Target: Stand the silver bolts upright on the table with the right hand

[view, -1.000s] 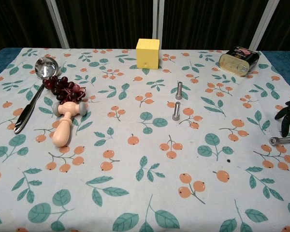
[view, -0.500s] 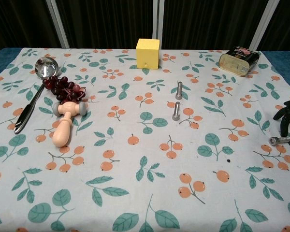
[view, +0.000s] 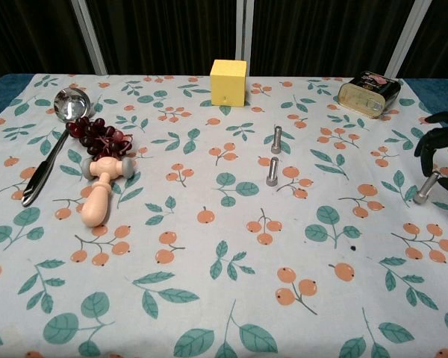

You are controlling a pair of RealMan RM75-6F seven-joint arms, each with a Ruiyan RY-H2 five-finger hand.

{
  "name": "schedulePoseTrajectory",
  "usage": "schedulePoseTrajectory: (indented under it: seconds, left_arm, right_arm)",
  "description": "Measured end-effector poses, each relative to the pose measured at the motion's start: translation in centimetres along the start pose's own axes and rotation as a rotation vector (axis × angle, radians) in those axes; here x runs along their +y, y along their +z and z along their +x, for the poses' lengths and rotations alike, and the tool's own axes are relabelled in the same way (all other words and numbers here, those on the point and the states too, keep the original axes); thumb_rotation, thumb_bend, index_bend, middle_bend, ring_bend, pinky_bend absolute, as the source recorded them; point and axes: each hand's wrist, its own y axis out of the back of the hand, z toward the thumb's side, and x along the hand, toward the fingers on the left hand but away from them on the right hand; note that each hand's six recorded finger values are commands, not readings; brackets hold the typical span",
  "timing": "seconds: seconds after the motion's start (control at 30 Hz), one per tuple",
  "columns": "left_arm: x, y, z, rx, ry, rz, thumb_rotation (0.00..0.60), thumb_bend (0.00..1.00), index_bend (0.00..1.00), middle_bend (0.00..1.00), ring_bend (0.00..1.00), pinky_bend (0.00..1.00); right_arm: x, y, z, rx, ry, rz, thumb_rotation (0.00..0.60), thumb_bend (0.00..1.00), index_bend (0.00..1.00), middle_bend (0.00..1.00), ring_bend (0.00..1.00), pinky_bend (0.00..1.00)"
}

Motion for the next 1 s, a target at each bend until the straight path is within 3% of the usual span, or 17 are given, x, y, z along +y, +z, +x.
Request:
schedulePoseTrajectory:
  seconds: [0.27,0.37,1.0]
  left_arm:
    - [-0.1,-0.3,-0.4,0.012,-0.003,-0.007,0.6,0.0,0.19,0.1,0.01,0.0]
    - [-0.1,-0.4,-0.5,0.016,-0.005,-0.007,0.6,0.0,0.19,0.1,0.01,0.0]
    - [-0.2,-0.3,-0.3,0.012,-0.013,-0.003,0.6,0.0,0.18,0.1,0.01,0.0]
  right_arm:
    - [3.5,1.8,-4.5,0.071,0.017,0.196,0.6,0.47,0.61,0.29,0.0,0.0]
    - [4.0,2.3,-6.0,0.073,0.025,0.214,0.6,0.47,0.61,0.29,0.0,0.0]
    - [2.3,4.9,-9.0,0.107,0.005,0.224,0.6,0.47,0.59,0.27,0.0,0.0]
